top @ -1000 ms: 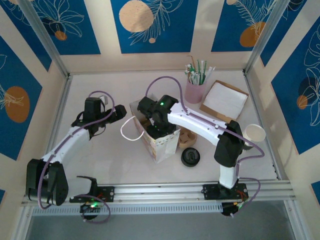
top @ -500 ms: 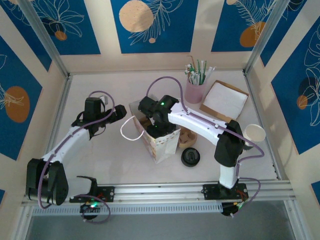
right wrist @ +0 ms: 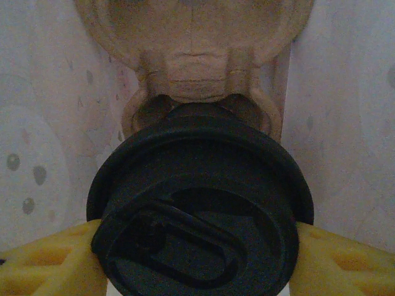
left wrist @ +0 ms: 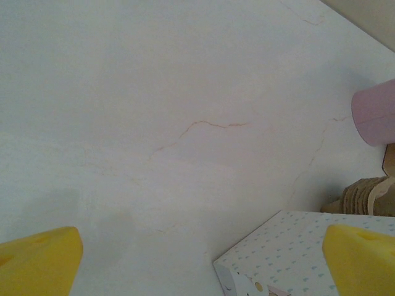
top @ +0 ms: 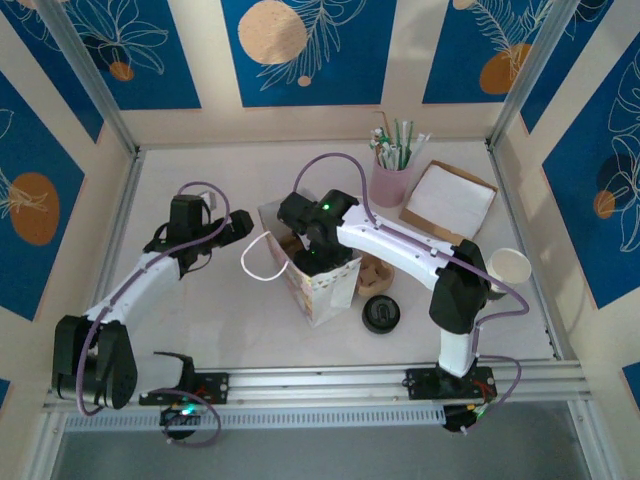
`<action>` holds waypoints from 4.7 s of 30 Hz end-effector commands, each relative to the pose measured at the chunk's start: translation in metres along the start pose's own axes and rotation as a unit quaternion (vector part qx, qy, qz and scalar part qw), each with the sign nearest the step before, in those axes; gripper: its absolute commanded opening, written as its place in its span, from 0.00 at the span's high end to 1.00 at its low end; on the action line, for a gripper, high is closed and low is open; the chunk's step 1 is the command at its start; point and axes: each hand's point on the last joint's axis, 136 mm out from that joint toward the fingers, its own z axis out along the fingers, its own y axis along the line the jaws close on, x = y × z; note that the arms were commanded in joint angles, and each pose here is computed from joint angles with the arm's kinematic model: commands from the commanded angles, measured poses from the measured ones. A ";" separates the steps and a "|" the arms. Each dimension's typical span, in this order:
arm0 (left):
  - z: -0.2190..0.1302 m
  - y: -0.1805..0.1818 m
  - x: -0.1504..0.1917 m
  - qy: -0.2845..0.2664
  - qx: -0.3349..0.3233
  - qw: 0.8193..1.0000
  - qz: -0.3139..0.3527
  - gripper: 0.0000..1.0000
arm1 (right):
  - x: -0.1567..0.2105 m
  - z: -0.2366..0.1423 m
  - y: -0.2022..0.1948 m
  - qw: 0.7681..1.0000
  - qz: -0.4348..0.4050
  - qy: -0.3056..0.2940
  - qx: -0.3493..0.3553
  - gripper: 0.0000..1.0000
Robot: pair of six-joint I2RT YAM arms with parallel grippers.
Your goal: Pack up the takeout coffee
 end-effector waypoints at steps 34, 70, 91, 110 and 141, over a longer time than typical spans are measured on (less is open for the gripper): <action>0.000 0.002 -0.004 -0.003 -0.004 1.000 0.008 0.00 | 0.010 0.023 -0.008 0.999 0.006 0.041 0.003 0.46; 0.001 0.003 -0.002 -0.002 -0.003 1.000 0.006 0.00 | 0.012 0.045 -0.010 0.998 0.014 0.062 0.001 0.46; 0.001 0.003 -0.001 -0.002 -0.003 1.000 0.005 0.00 | 0.013 0.051 -0.012 0.998 0.017 0.066 -0.003 0.46; 0.000 0.002 -0.003 -0.002 -0.003 1.000 0.007 0.00 | 0.014 0.065 -0.014 0.997 0.022 0.080 -0.004 0.46; 0.003 0.003 -0.002 0.000 -0.002 1.000 0.007 0.00 | 0.020 0.088 -0.017 0.994 0.026 0.106 0.004 0.46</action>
